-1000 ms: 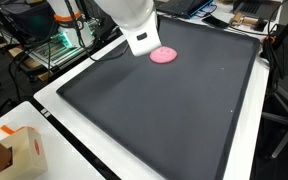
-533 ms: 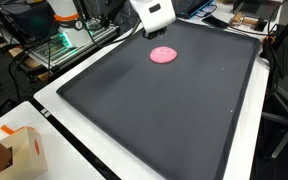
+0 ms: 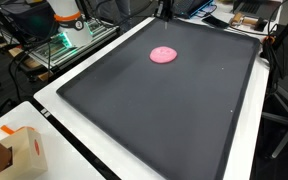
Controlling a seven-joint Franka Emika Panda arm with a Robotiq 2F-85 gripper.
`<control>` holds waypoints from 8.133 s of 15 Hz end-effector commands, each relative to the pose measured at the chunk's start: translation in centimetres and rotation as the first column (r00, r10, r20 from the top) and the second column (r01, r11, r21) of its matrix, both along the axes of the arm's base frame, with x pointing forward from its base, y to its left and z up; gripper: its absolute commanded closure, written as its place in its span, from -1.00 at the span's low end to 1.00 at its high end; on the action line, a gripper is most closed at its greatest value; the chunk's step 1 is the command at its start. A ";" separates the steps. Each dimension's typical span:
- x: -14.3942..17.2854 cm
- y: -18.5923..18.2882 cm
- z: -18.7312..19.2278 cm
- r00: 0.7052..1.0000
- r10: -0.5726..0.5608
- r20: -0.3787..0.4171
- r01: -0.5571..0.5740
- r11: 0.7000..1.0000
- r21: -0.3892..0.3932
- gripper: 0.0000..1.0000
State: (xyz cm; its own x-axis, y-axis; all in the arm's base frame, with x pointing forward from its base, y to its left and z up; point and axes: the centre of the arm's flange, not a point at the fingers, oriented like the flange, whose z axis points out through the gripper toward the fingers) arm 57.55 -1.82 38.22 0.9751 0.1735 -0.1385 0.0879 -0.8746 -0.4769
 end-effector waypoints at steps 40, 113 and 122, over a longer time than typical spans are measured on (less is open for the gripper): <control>-2.2 26.8 -4.9 0.876 0.482 -0.026 -0.416 0.727 -0.546 0.94; -4.6 22.5 -2.0 0.888 0.460 0.004 -0.369 0.716 -0.593 0.94; -6.2 21.7 2.5 0.794 0.607 0.036 -0.497 0.682 -0.537 0.94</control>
State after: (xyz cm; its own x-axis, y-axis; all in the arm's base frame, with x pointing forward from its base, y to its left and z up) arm 53.14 20.48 39.63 0.7674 0.6109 -0.1949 0.6350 -0.7661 0.0993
